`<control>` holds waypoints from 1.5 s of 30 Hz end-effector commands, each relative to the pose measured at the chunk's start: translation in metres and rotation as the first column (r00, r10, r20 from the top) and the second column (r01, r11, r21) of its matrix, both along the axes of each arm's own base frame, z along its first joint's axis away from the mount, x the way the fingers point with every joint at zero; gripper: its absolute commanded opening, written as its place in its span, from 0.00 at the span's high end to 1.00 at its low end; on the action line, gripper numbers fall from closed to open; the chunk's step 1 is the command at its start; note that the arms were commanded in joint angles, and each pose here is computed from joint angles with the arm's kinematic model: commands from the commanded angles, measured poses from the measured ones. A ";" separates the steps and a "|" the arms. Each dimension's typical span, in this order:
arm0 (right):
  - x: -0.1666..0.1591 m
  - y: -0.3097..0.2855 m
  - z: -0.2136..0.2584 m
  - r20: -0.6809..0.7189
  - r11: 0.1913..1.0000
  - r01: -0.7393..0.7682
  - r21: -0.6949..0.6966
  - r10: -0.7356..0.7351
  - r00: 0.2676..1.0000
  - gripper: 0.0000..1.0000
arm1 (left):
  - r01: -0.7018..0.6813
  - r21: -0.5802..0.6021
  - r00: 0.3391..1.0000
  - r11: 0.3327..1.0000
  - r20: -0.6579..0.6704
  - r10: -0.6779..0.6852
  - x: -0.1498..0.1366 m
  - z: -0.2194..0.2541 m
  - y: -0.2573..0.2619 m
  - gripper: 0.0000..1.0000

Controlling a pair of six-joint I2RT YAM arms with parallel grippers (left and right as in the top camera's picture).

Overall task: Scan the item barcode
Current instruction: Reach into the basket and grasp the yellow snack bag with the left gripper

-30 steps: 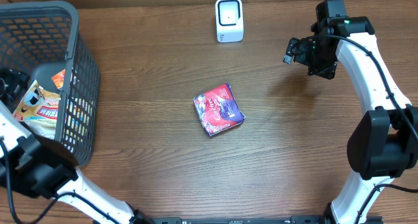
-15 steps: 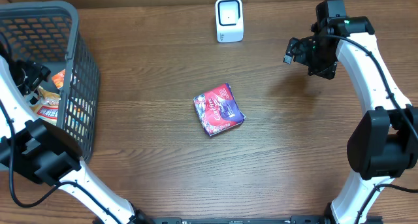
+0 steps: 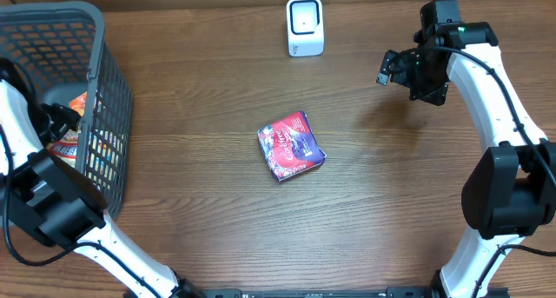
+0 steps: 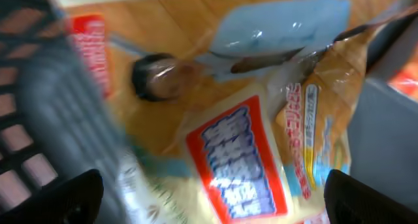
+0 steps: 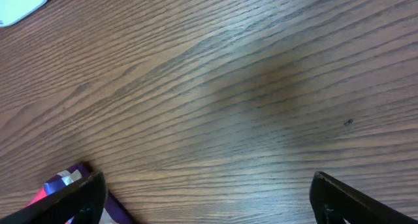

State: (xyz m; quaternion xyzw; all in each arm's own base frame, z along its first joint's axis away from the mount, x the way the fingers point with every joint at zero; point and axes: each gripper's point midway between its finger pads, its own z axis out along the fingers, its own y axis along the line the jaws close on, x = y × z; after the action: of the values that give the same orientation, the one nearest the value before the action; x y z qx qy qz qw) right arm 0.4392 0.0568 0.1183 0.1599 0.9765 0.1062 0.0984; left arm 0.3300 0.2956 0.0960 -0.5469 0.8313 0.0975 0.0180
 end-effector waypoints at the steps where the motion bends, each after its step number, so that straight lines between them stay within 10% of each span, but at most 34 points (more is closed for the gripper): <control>1: 0.007 -0.001 0.021 0.059 1.000 0.006 -0.001 -0.006 0.998 0.00 | 0.038 -0.014 0.999 0.999 0.029 -0.038 0.007 -0.016 -0.001 0.00; 6: 0.007 -0.001 0.021 0.059 1.000 0.007 -0.001 -0.006 0.998 0.00 | 0.113 -0.045 0.992 0.993 0.066 -0.110 0.015 -0.025 -0.007 0.03; 13: 0.007 -0.001 0.021 0.059 1.000 0.007 -0.001 -0.006 0.998 0.00 | 0.113 -0.046 0.992 0.993 0.064 -0.110 0.015 -0.025 -0.007 0.45; 17: 0.007 -0.001 0.021 0.059 1.000 0.006 -0.001 -0.006 0.998 0.00 | 0.113 -0.053 0.992 0.992 0.058 -0.110 0.013 -0.025 -0.008 0.96; 23: 0.007 -0.001 0.021 0.059 1.000 0.007 -0.001 -0.006 0.998 0.00 | 0.131 -0.059 0.988 0.990 0.090 -0.126 0.018 -0.001 -0.011 0.96; 36: 0.007 -0.001 0.021 0.059 1.000 0.007 -0.001 -0.006 0.998 0.00 | 0.106 0.291 0.845 0.951 0.477 -0.240 0.028 0.236 -0.022 0.96; 39: 0.007 -0.001 0.021 0.059 1.000 0.006 -0.001 -0.006 0.998 0.00 | 0.076 0.292 0.871 0.953 0.446 -0.206 0.018 0.233 -0.019 0.53; 45: 0.007 -0.001 0.021 0.059 1.000 0.006 -0.001 -0.006 0.998 0.00 | 0.114 0.149 0.936 0.982 0.315 -0.156 0.021 0.159 -0.019 0.26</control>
State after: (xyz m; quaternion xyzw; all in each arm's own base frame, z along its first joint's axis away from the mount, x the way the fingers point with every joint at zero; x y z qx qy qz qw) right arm 0.4398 0.0568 0.1184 0.1598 0.9764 0.1063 0.0995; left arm 0.3426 0.2698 0.3238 -0.4827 0.8251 0.0604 0.2875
